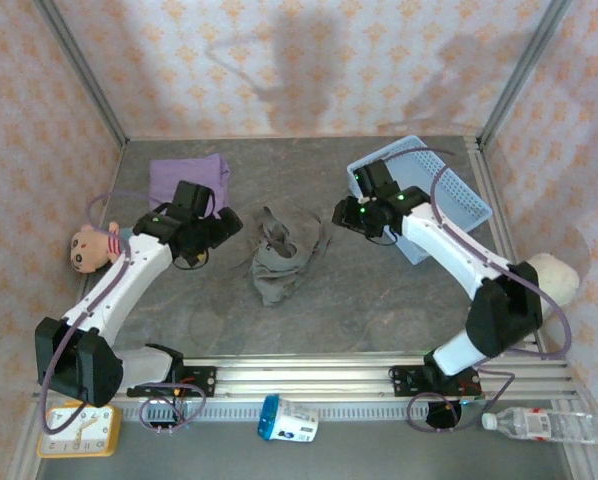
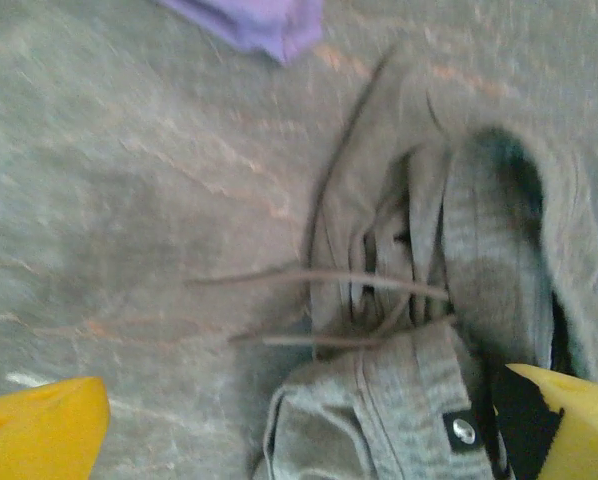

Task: Fold and stack the mixed laundry pile

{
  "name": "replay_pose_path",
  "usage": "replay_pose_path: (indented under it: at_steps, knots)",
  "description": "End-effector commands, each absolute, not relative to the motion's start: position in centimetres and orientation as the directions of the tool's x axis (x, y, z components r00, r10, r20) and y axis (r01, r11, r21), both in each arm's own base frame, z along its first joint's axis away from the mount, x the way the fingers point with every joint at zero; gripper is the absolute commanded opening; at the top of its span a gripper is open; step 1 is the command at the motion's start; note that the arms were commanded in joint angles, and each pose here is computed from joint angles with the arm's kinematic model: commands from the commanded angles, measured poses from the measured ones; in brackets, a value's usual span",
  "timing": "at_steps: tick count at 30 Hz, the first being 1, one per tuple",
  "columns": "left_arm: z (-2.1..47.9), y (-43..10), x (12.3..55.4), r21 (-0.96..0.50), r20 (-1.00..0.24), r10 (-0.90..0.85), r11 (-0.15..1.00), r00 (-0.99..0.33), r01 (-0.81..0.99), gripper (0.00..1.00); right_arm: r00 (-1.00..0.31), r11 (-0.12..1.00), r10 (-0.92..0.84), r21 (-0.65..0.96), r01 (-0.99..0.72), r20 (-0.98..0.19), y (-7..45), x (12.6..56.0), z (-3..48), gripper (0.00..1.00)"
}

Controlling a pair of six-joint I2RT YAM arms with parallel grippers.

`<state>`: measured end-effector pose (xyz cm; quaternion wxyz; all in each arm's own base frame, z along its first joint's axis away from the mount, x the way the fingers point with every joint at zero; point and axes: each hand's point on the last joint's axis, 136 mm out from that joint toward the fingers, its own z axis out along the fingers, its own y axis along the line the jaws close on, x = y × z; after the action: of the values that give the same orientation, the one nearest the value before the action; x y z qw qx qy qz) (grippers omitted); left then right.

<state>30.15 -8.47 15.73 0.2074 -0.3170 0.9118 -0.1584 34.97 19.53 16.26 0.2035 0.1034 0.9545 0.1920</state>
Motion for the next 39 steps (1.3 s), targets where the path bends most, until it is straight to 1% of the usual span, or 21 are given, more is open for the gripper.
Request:
replay_pose_path:
  at_steps: [1, 4, 6, 10, 13, 16, 20, 21, 23, 25, 29, 32, 34, 35, 38, 39]
  knots:
    - [15.2, -10.0, 29.9, -0.476, -0.247, -0.667, 0.715, -0.703, -0.511, 1.00, -0.866, 0.941, 0.288, 0.291, 0.175, -0.408, 17.7, 39.1, 13.8, 0.50]
    - [14.6, -11.8, 29.7, -0.547, -0.208, -0.673, 0.682, -0.710, -0.486, 0.98, -0.882, 0.953, 0.278, 0.223, 0.204, -0.381, 17.2, 41.5, 11.2, 0.49]
    - [14.4, -12.7, 29.9, -0.585, -0.194, -0.667, 0.667, -0.719, -0.461, 0.98, -0.882, 0.956, 0.289, 0.164, 0.244, -0.373, 16.0, 43.1, 9.8, 0.49]
    - [14.0, -13.8, 30.0, -0.591, -0.163, -0.635, 0.676, -0.755, -0.440, 0.98, -0.859, 0.928, 0.372, 0.114, 0.355, -0.353, 12.6, 46.3, 7.9, 0.49]
    - [13.8, -14.1, 30.3, -0.585, -0.163, -0.620, 0.687, -0.767, -0.431, 0.99, -0.831, 0.909, 0.411, 0.104, 0.403, -0.375, 10.0, 48.8, 7.9, 0.49]
    - [13.4, -14.6, 30.7, -0.582, -0.152, -0.606, 0.693, -0.781, -0.425, 1.00, -0.810, 0.904, 0.419, 0.104, 0.414, -0.411, 8.2, 51.1, 8.9, 0.49]
    - [12.8, -15.2, 31.6, -0.571, -0.131, -0.590, 0.702, -0.796, -0.426, 1.00, -0.806, 0.908, 0.408, 0.096, 0.408, -0.429, 7.1, 52.8, 10.6, 0.50]
    - [12.9, -15.4, 32.0, -0.572, -0.129, -0.589, 0.702, -0.798, -0.425, 1.00, -0.810, 0.912, 0.405, 0.124, 0.391, -0.424, 7.7, 53.0, 11.3, 0.50]
    - [12.6, -15.6, 32.5, -0.567, -0.128, -0.587, 0.705, -0.799, -0.427, 0.99, -0.828, 0.912, 0.403, 0.247, 0.327, -0.391, 10.6, 53.0, 12.3, 0.50]
    - [12.4, -15.8, 33.2, -0.564, -0.129, -0.584, 0.708, -0.801, -0.425, 0.97, -0.853, 0.894, 0.380, 0.379, 0.240, -0.358, 14.9, 52.3, 13.4, 0.52]
    - [11.8, -16.6, 34.3, -0.572, -0.113, -0.580, 0.702, -0.807, -0.424, 0.89, -0.903, 0.847, 0.280, 0.526, 0.073, -0.326, 23.2, 49.6, 15.6, 0.54]
    - [11.1, -17.4, 34.6, -0.577, -0.091, -0.558, 0.705, -0.825, -0.413, 0.76, -0.927, 0.822, 0.172, 0.567, -0.052, -0.334, 28.9, 47.3, 16.9, 0.56]
    - [10.6, -17.9, 34.0, -0.559, -0.080, -0.526, 0.727, -0.847, -0.399, 0.59, -0.940, 0.788, 0.106, 0.604, -0.120, -0.325, 32.4, 45.8, 17.1, 0.57]
    - [10.3, -17.9, 33.5, -0.546, -0.072, -0.511, 0.739, -0.856, -0.395, 0.55, -0.943, 0.783, 0.085, 0.606, -0.136, -0.321, 33.5, 45.3, 16.8, 0.58]
    - [9.2, -17.9, 31.7, -0.516, -0.051, -0.477, 0.765, -0.878, -0.386, 0.51, -0.956, 0.778, 0.022, 0.605, -0.168, -0.294, 36.2, 44.1, 15.2, 0.61]
    - [8.9, -17.8, 31.1, -0.510, -0.041, -0.470, 0.769, -0.882, -0.386, 0.48, -0.958, 0.774, 0.005, 0.608, -0.177, -0.285, 37.0, 43.8, 14.8, 0.62]
